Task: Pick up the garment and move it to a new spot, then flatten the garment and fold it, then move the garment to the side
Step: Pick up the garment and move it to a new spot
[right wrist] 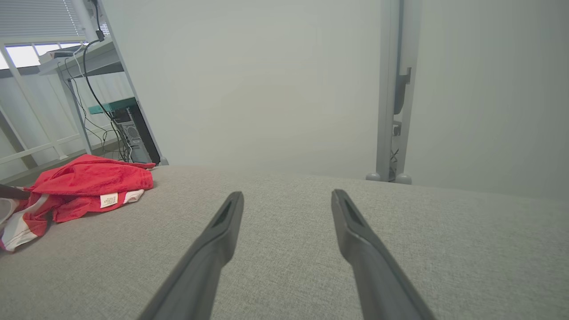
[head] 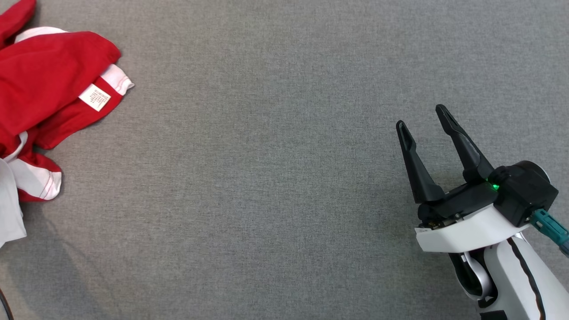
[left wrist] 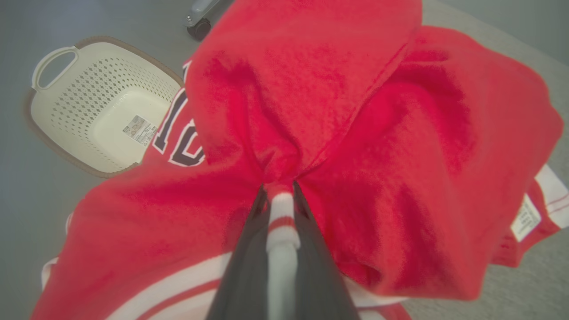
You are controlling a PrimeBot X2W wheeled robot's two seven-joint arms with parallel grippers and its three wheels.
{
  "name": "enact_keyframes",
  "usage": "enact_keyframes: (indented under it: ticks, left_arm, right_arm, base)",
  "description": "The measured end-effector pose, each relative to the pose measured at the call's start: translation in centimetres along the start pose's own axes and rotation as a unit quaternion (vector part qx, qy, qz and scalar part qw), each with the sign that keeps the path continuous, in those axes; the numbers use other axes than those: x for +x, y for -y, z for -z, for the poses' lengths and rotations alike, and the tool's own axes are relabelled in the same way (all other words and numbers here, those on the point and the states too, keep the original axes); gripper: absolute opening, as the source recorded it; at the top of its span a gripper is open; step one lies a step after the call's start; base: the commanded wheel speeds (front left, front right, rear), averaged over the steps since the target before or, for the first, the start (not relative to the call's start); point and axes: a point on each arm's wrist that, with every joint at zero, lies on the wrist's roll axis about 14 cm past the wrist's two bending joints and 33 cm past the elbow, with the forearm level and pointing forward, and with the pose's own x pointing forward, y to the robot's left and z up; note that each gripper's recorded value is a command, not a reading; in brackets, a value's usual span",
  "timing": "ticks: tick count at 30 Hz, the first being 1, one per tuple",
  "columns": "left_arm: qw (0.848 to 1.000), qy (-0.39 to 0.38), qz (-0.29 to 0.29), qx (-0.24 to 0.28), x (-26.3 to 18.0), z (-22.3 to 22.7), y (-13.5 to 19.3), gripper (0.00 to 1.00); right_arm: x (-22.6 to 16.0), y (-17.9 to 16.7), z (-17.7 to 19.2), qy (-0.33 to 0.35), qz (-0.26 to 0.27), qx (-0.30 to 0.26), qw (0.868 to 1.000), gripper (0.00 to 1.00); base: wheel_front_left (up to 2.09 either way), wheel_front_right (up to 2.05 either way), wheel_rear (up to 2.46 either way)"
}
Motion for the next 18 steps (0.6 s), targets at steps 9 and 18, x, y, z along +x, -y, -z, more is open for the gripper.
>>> enact_keyframes:
  ticks: [9,18]
  left_arm:
    - [0.999,0.045,0.011,0.014,-2.1,-2.1,-0.1,0.00]
    - [0.991,0.120,0.047,0.043,-5.8,-6.0,1.2,0.00]
  right_arm:
    - [-0.4,-1.3,-0.9,0.004,-0.011,-0.001,1.000,1.00]
    - [-1.4,-3.3,-2.8,0.020,-0.020,0.004,1.000,1.00]
  base:
    - [0.00,0.00,0.00]
    - [0.00,0.00,0.00]
